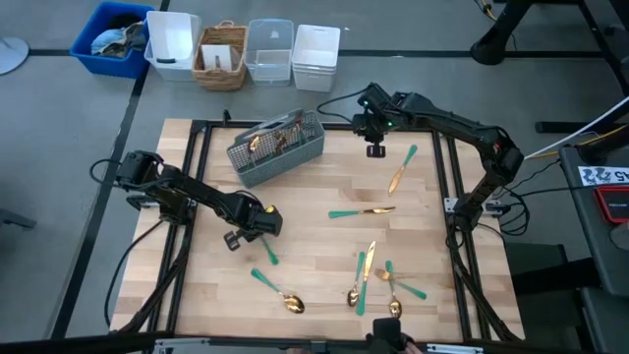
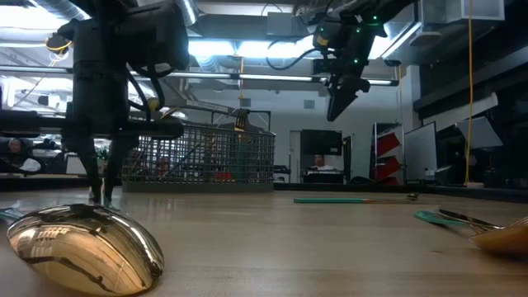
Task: Sort silverware
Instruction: Put the fork into the middle right section of the silverware holder
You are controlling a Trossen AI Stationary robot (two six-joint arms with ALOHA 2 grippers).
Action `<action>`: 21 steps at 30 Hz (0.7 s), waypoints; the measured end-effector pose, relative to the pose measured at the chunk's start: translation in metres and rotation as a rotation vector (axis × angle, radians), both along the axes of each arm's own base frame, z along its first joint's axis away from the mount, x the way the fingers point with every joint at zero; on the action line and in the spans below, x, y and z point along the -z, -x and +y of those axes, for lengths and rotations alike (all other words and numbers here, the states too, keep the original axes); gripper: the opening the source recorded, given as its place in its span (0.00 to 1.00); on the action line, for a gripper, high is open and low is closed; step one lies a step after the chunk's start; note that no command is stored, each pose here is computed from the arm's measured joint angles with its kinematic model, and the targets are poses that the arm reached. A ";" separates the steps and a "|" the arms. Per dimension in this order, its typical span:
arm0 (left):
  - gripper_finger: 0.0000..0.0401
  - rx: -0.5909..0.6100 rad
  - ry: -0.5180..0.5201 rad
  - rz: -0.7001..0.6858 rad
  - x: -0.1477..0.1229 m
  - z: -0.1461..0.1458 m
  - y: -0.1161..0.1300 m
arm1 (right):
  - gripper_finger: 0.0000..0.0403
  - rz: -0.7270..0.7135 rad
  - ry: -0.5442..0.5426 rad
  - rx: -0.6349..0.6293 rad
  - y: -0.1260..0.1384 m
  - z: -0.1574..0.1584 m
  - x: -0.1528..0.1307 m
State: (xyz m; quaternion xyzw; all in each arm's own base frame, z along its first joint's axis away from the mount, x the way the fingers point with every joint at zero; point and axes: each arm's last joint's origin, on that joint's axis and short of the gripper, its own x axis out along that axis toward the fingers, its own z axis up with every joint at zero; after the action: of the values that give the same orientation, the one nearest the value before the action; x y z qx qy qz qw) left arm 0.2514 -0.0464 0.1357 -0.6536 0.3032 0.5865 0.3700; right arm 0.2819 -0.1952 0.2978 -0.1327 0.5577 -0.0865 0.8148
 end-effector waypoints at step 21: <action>0.00 0.266 -0.302 -0.370 -0.022 0.000 -0.027 | 0.15 -0.142 -0.212 0.102 0.048 -0.051 0.000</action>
State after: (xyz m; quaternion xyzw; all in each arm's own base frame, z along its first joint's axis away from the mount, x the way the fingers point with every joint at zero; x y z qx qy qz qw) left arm 0.2788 -0.0466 0.1579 -0.6416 0.2227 0.4419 0.5861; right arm 0.2340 -0.2463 0.2973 -0.0108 0.5105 -0.0773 0.8564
